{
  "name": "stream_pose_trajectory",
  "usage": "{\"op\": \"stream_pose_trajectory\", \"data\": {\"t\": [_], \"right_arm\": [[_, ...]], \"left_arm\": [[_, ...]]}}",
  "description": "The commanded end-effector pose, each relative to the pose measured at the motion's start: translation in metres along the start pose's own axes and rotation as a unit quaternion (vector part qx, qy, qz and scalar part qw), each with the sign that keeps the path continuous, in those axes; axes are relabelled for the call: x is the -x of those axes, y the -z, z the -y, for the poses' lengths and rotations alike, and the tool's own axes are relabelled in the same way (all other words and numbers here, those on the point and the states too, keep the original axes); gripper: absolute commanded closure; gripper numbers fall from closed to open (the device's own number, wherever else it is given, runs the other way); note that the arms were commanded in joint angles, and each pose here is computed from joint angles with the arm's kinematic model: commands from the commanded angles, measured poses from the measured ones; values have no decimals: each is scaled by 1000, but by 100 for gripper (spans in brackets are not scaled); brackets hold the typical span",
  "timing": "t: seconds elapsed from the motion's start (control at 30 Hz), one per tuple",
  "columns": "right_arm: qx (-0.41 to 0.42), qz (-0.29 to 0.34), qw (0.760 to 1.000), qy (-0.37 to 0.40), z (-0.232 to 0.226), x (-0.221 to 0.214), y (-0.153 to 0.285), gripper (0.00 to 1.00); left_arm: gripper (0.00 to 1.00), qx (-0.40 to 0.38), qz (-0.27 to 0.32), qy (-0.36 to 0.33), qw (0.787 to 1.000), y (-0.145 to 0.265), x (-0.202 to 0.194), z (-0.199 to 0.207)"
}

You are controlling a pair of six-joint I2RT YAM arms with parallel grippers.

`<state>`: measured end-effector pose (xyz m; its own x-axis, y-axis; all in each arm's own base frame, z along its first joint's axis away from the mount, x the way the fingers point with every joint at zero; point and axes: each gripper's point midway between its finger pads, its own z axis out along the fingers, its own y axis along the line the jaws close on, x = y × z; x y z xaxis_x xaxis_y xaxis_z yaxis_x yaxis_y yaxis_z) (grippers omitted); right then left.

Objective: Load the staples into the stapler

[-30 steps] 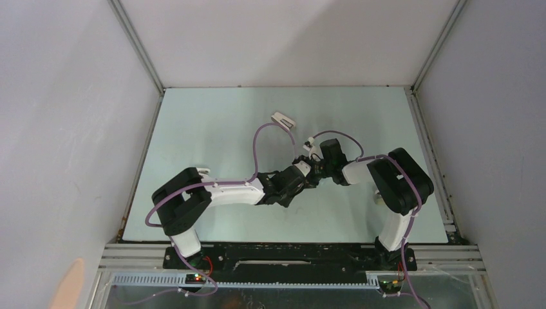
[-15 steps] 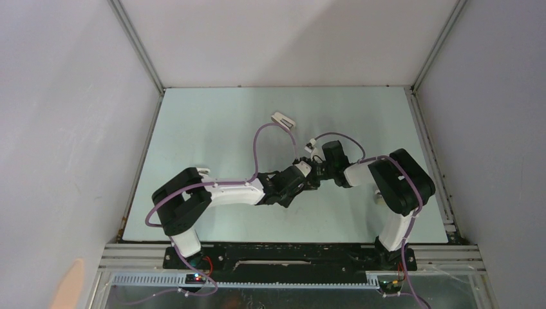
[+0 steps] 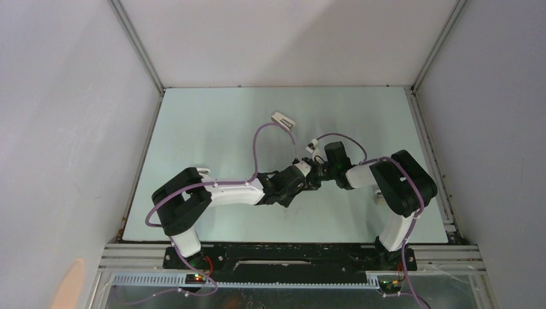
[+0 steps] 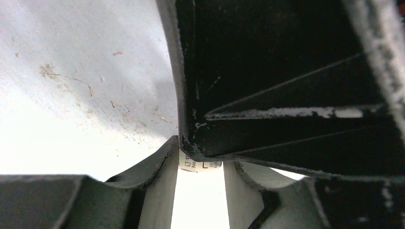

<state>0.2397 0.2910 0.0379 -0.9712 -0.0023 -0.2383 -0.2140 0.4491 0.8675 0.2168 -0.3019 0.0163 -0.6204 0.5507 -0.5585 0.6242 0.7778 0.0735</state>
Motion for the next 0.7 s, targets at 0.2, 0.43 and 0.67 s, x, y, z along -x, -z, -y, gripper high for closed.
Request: {"op": "stream_pose_trajectory", "data": {"t": [0.2, 0.43, 0.67], "right_arm": [[42, 11, 999, 22, -17, 11, 0, 48], [43, 1, 999, 14, -11, 6, -3, 49], [45, -4, 999, 17, -11, 4, -3, 49]], "left_arm": [[58, -5, 3, -8, 1000, -4, -2, 1], [59, -8, 3, -9, 1000, -4, -2, 2], [59, -12, 6, -12, 1000, -3, -2, 3]]}}
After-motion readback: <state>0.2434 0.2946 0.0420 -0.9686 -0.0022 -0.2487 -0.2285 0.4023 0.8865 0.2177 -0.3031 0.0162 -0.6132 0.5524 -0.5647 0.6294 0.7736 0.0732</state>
